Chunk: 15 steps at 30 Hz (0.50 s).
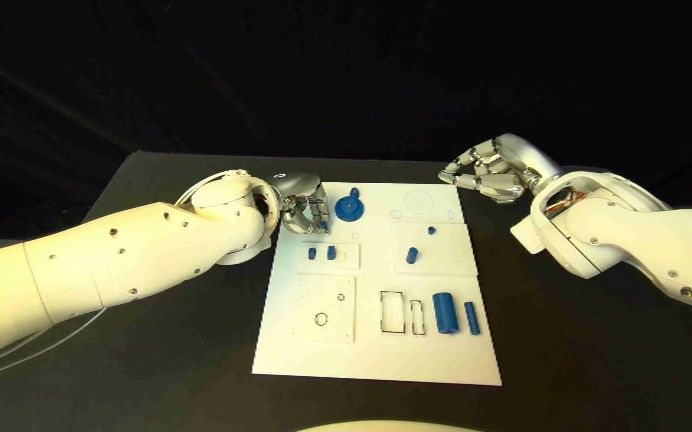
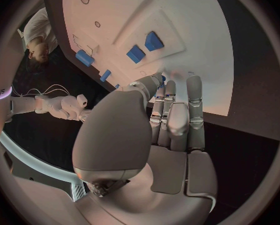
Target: Assemble the parts on the task board
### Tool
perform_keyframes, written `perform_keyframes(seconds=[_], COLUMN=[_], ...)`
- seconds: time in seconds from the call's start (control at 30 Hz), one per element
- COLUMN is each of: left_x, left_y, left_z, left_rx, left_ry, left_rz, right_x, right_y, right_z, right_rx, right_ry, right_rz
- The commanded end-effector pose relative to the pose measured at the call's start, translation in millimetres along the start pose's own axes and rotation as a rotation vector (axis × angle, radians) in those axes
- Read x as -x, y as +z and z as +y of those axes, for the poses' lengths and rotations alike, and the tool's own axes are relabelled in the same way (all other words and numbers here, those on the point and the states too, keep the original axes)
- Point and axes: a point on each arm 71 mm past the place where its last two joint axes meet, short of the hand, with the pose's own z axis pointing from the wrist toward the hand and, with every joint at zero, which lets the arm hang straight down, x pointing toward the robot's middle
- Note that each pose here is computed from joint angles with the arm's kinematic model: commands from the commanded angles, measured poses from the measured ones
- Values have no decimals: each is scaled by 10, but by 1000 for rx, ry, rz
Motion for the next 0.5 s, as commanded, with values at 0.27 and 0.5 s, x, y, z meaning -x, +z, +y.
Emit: perform_keyframes(seconds=[0.27, 0.5], left_x=[-47, -61], left_y=[33, 34], left_z=[-16, -44], left_rx=[-1, -9], left_ry=[3, -9], left_rz=[46, 56], right_x=[-9, -9], right_y=[2, 2], right_z=[15, 16], right_rx=[12, 12], right_ry=[-6, -6], right_rz=[2, 1])
